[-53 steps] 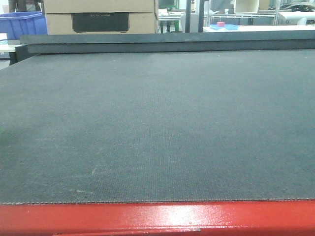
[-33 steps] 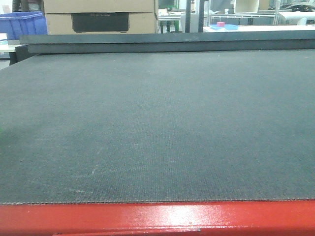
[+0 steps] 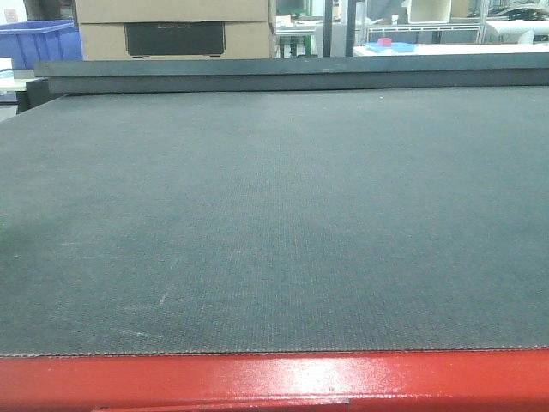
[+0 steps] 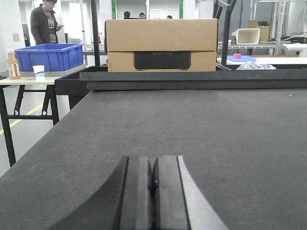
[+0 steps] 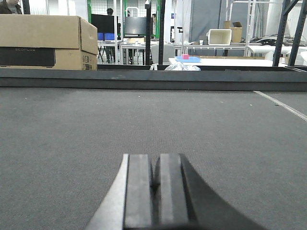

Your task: Grab block from conveyor and place in blue bin

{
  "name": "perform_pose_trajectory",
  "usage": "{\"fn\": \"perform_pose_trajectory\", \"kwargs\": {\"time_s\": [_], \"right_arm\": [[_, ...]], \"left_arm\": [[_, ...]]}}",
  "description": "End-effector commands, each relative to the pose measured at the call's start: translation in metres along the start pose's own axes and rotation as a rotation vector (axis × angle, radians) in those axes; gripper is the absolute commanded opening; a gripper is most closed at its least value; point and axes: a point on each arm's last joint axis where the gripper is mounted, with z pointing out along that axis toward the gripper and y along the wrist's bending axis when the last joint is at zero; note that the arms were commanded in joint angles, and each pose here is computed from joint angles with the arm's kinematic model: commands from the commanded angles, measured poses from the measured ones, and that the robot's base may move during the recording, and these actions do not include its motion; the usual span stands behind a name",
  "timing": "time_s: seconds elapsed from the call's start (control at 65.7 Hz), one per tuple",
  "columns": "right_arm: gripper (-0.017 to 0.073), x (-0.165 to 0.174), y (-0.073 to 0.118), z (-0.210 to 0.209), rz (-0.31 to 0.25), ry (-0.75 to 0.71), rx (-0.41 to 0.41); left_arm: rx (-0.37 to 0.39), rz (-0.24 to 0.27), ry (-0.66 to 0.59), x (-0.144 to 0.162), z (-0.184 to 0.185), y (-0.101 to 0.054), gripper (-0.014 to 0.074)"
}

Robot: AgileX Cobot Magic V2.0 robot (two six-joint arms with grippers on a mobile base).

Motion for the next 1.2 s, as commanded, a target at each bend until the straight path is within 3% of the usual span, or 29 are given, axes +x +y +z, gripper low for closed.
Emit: {"fn": "perform_pose_trajectory", "kwargs": {"time_s": [0.0, 0.076, 0.228, 0.381, 0.487, 0.67, 0.899, 1.081, 1.188], "right_arm": [[-0.016, -0.004, 0.0, 0.0, -0.007, -0.047, 0.005], [-0.016, -0.012, 0.0, -0.001, -0.007, -0.129, 0.007], [-0.016, -0.035, 0.0, -0.005, -0.007, -0.201, 0.004], [-0.016, -0.088, 0.003, -0.019, -0.008, -0.25, -0.005], [-0.016, -0.116, 0.005, -0.02, -0.009, -0.156, -0.009], [-0.016, -0.133, 0.007, 0.006, -0.005, 0.217, -0.015], [-0.016, -0.13, 0.007, 0.068, -0.01, 0.719, -0.01], [-0.016, -0.117, 0.007, 0.119, -0.002, 1.046, -0.01], [-0.016, -0.105, 0.008, 0.143, 0.016, 1.146, -0.016]], "left_arm": [[-0.003, -0.003, -0.033, -0.003, -0.001, 0.0, -0.0111], [-0.004, -0.01, -0.045, -0.007, -0.001, 0.0, -0.0111], [-0.01, -0.004, -0.098, -0.057, -0.01, 0.003, -0.0111], [-0.015, -0.004, -0.029, -0.1, -0.02, 0.006, -0.0111], [-0.011, -0.013, 0.052, -0.12, -0.012, 0.007, -0.0111], [0.028, -0.082, 0.326, -0.141, 0.021, 0.004, -0.0111], [0.049, -0.079, 0.828, -0.15, 0.079, 0.003, -0.0111], [0.05, -0.08, 0.959, -0.141, 0.126, 0.003, -0.0111], [0.05, -0.081, 1.012, -0.128, 0.144, 0.003, -0.0111]]}}
